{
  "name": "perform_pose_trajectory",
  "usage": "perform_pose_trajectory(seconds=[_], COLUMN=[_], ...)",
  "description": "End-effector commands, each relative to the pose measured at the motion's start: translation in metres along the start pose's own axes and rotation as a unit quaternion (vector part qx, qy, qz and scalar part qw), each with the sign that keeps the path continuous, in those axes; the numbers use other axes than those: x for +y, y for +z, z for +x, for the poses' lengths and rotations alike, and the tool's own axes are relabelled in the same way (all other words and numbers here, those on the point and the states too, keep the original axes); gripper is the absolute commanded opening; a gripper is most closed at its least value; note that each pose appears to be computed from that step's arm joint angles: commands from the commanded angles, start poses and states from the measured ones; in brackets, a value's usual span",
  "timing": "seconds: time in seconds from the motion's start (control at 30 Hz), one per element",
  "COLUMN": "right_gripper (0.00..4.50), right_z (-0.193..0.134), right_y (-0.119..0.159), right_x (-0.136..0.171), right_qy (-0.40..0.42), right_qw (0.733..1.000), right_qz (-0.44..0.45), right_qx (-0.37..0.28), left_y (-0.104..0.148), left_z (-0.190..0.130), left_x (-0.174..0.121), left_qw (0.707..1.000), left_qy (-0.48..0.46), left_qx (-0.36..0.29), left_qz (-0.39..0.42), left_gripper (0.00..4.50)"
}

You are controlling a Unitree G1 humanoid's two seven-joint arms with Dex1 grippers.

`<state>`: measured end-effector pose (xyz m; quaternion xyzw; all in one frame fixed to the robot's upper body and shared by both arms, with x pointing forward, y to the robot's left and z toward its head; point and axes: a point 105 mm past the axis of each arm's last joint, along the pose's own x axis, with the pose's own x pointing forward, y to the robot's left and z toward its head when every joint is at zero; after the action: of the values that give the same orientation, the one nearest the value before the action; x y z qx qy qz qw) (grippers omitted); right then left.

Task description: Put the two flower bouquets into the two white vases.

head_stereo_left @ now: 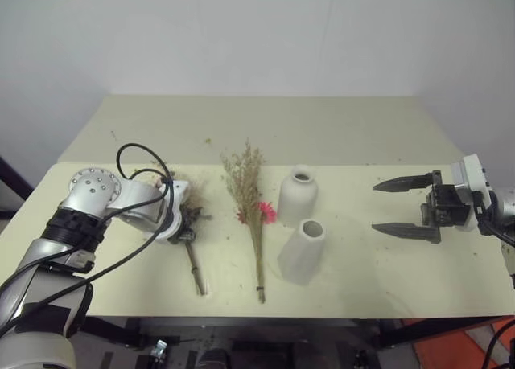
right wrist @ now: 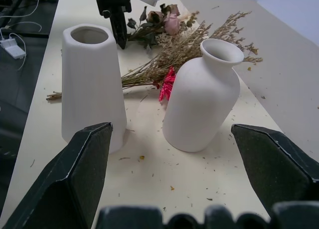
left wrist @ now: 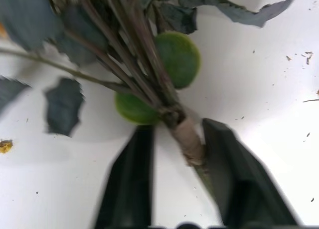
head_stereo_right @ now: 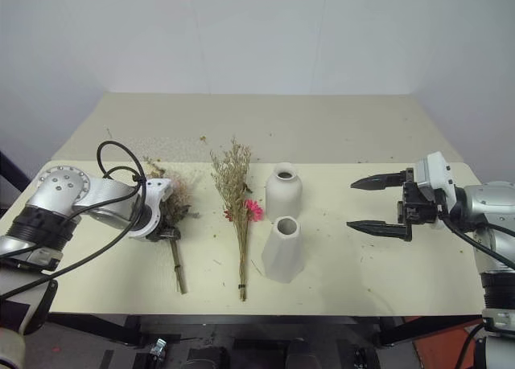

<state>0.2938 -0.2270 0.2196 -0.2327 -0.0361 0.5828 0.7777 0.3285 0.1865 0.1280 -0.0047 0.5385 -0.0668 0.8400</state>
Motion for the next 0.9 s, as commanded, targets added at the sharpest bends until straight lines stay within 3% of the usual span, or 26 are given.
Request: perform_pose_trajectory(seconds=[0.03,0.23,0.47,0.57,0.7,0.9], right_gripper=[4.5,4.5,4.5,4.5,4.5,4.5], right_z=[-0.005,-0.005,-0.004,-0.004,-0.002,0.001], right_y=[0.01,0.011,0.012,0.012,0.012,0.015], right_x=[-0.002,-0.004,-0.008,-0.01,-0.014,-0.025], right_qy=[-0.008,-0.007,0.002,0.008,0.014,-0.002], right_qw=[1.0,1.0,1.0,1.0,1.0,0.999], right_qz=[-0.016,-0.017,-0.013,-0.002,0.008,0.03], right_qx=[-0.014,-0.015,-0.02,-0.023,-0.023,-0.021], left_y=[0.004,0.008,0.026,0.043,0.061,0.091], left_z=[-0.007,-0.023,-0.068,-0.094,-0.12,-0.16], left_x=[0.002,0.016,0.03,0.034,0.031,-0.006], left_qw=[1.0,0.998,0.979,0.944,0.902,0.812], left_qy=[-0.002,0.018,0.062,0.1,0.066,-0.039], left_qx=[-0.019,-0.065,-0.196,-0.312,-0.42,-0.557], left_qz=[-0.002,-0.021,-0.005,0.039,0.07,0.167], left_gripper=[0.18,0.12,0.12,0.12,0.12,0.12])
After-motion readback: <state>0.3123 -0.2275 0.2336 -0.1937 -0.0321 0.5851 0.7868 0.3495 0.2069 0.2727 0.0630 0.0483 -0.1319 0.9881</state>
